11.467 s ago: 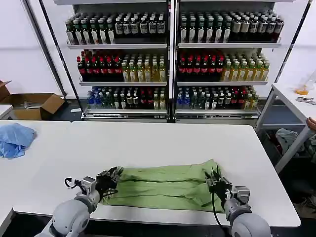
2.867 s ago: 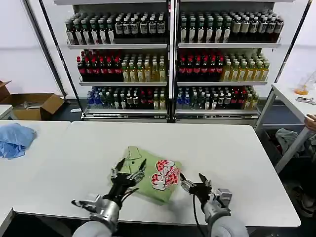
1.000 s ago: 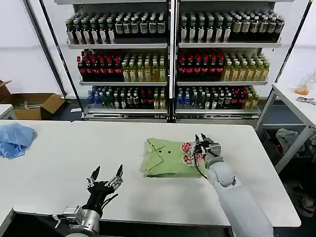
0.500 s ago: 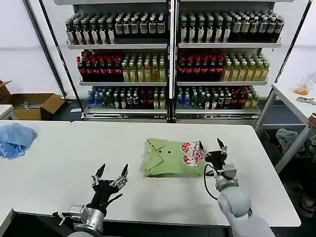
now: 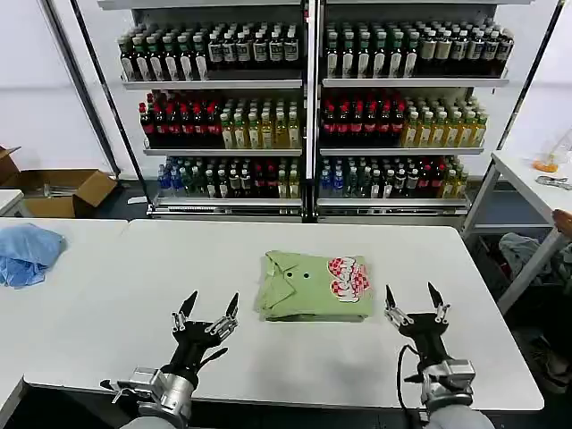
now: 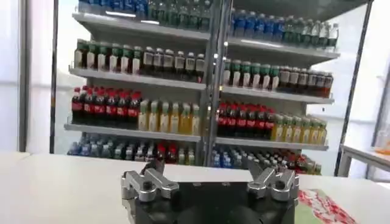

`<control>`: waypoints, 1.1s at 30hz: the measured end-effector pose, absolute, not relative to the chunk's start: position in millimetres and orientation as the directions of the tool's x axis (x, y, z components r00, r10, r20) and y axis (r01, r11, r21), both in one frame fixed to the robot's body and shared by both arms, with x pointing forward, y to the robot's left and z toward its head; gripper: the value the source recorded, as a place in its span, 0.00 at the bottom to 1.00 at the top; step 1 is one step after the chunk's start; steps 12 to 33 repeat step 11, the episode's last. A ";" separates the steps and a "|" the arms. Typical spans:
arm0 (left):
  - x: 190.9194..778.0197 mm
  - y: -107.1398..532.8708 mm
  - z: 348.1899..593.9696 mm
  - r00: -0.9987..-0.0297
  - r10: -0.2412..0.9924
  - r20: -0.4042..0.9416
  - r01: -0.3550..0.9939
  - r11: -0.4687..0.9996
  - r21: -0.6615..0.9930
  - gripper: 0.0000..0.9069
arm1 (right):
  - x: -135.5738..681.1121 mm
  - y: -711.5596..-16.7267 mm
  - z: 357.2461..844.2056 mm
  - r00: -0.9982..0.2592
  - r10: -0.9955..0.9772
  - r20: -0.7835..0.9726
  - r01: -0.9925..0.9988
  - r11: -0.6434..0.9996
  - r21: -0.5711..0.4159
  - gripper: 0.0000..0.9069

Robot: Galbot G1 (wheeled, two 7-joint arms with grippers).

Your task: Fold and organize the clothes.

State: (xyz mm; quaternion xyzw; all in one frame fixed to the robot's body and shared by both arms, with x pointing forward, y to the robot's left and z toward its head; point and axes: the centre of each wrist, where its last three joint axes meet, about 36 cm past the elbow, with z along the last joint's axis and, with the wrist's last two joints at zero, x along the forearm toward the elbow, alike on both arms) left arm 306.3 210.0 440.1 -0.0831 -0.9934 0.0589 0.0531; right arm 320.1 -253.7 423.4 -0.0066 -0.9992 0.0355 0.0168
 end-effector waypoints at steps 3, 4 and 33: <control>305.7 210.5 441.3 -0.981 0.170 0.093 0.158 0.979 -0.125 1.00 | 305.9 -253.3 426.4 -0.999 0.019 0.031 0.017 0.997 -0.072 1.00; 305.0 210.3 441.5 -0.981 0.171 0.094 0.158 0.979 -0.125 1.00 | 301.3 -253.2 427.8 -0.999 0.021 0.029 0.018 0.997 -0.073 1.00; 300.0 208.8 441.9 -0.980 0.173 0.097 0.160 0.979 -0.127 1.00 | 279.5 -253.1 433.5 -0.999 0.031 0.034 0.028 0.996 -0.079 1.00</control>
